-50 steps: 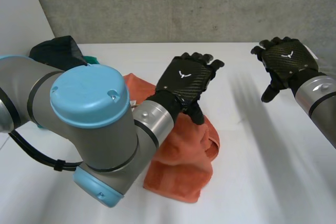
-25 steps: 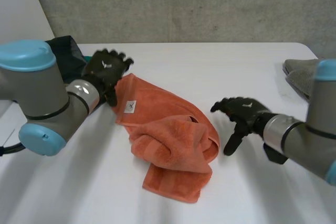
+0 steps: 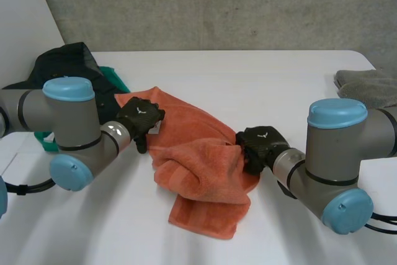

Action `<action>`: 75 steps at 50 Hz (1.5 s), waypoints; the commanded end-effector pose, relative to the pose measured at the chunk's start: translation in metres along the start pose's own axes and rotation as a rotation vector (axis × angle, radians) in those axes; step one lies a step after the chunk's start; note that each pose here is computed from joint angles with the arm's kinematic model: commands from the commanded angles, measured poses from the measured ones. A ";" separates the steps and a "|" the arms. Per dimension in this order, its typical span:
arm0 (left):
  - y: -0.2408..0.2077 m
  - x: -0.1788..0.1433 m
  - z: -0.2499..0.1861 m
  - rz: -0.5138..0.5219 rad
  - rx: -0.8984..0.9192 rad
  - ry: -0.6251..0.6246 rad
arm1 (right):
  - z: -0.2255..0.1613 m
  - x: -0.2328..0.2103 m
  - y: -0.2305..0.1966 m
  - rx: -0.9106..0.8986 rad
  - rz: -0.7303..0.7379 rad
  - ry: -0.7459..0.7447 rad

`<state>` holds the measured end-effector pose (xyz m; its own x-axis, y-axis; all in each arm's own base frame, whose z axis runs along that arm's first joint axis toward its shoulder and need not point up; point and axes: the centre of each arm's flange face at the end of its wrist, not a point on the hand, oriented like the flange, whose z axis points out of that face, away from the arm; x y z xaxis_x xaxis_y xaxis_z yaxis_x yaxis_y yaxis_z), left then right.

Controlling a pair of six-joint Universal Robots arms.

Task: Fold the laundry.

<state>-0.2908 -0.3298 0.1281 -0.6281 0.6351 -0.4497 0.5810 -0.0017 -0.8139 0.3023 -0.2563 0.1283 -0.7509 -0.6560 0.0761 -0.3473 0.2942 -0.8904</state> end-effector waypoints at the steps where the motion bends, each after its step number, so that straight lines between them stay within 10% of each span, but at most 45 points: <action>1: -0.001 0.008 0.006 0.011 0.020 0.006 | -0.006 0.001 -0.020 0.079 -0.029 0.013; 23: -0.023 0.025 0.004 0.012 0.098 0.008 | -0.054 0.002 -0.095 0.318 -0.075 0.038; 37: -0.044 0.020 -0.015 -0.160 0.131 -0.007 | -0.078 0.000 -0.152 0.503 -0.114 0.045; 56: -0.062 0.032 -0.035 -0.485 0.148 0.056 | -0.085 -0.009 -0.157 0.523 -0.164 0.035; 75: -0.060 0.046 -0.009 -0.494 0.175 0.016 | -0.091 -0.019 -0.155 0.518 -0.172 0.017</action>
<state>-0.3418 -0.2810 0.1702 -0.7641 0.6444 0.0308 0.1297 0.2003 -0.9711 0.3197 -0.2302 0.3059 -0.7210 -0.6480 0.2454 -0.1467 -0.2034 -0.9680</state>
